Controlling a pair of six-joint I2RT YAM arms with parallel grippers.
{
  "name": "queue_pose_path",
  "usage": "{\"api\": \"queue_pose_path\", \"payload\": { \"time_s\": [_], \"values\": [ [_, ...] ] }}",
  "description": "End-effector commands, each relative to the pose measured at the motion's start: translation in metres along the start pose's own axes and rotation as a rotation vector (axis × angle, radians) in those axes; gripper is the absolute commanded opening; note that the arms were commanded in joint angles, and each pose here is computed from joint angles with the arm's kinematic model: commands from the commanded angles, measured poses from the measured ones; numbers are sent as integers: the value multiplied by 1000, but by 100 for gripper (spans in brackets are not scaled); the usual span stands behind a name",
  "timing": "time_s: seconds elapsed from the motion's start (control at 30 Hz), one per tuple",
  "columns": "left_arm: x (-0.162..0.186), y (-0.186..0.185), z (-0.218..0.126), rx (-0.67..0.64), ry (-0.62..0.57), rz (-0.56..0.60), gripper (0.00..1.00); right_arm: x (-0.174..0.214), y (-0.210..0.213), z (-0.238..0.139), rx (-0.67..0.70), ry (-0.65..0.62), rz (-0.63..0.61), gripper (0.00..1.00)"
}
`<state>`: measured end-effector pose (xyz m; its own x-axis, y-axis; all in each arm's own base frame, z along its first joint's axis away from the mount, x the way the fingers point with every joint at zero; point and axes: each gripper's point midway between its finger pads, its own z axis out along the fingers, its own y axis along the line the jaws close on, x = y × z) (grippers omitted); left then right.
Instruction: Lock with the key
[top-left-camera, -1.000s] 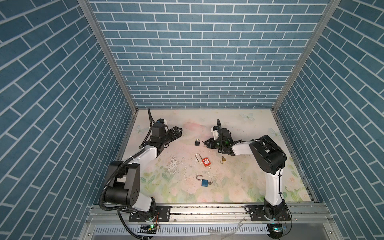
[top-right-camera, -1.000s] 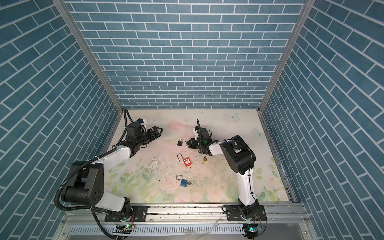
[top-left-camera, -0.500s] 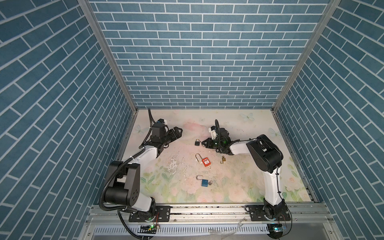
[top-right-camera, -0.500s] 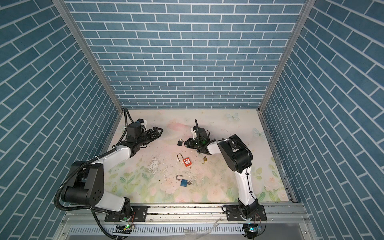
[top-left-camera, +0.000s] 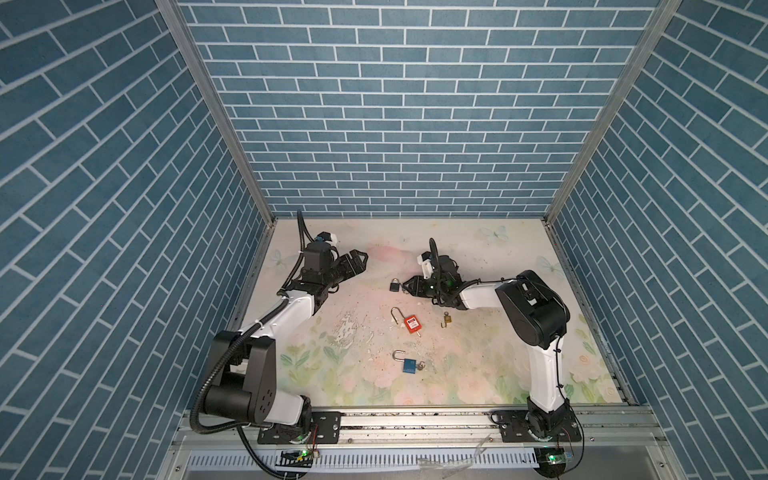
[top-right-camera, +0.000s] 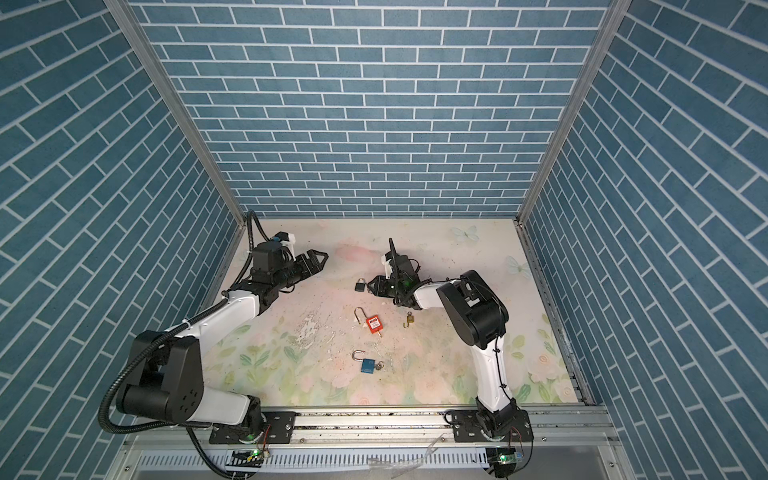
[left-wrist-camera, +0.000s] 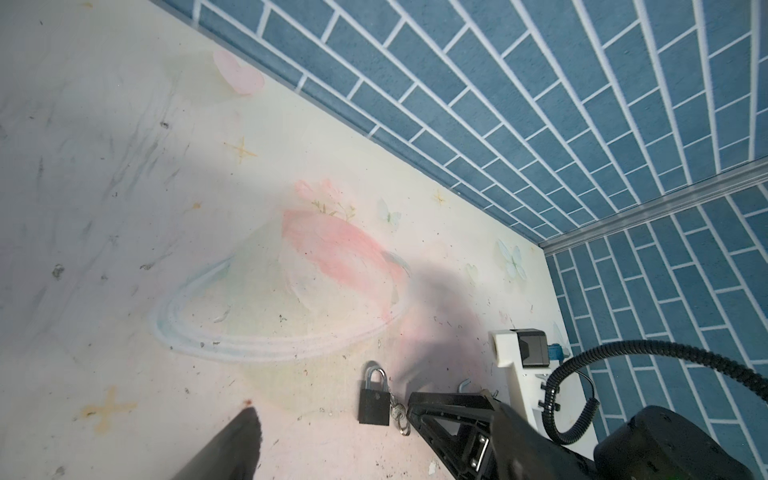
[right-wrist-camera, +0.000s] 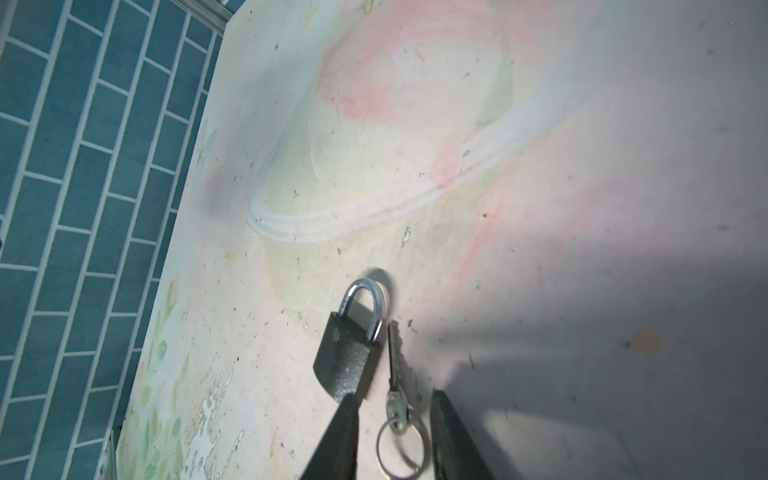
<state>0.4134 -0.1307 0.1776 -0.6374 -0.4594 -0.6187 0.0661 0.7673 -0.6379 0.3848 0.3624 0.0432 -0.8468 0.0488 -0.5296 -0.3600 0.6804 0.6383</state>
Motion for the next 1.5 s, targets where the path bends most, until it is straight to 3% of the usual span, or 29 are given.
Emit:
{"api": "queue_pose_path", "payload": {
  "time_s": [0.0, 0.33, 0.57, 0.7, 0.87, 1.03, 1.2, 1.47],
  "values": [
    [-14, -21, -10, 19, -37, 53, 88, -30, 22, -25, 25, -76, -88, 39],
    [-19, -84, -52, 34, -129, 230, 88, -55, 43, -112, 132, -225, -218, 49],
    [8, -110, -90, 74, -151, 291, 88, -37, 40, -183, 198, -315, -270, 53],
    [32, -122, -109, 80, -159, 341, 88, -16, 34, -202, 192, -327, -299, 56],
    [72, -125, -111, 38, -83, 364, 88, 8, 29, -212, 155, -328, -310, 57],
    [127, -111, -92, -77, 79, 332, 88, 29, 26, -215, 90, -351, -293, 58],
    [183, -87, -63, -203, 266, 233, 84, 48, 18, -209, 133, -393, -394, 58],
    [223, -69, -37, -371, 384, 140, 83, 81, 19, -205, 171, -472, -566, 57]
  ]
}}
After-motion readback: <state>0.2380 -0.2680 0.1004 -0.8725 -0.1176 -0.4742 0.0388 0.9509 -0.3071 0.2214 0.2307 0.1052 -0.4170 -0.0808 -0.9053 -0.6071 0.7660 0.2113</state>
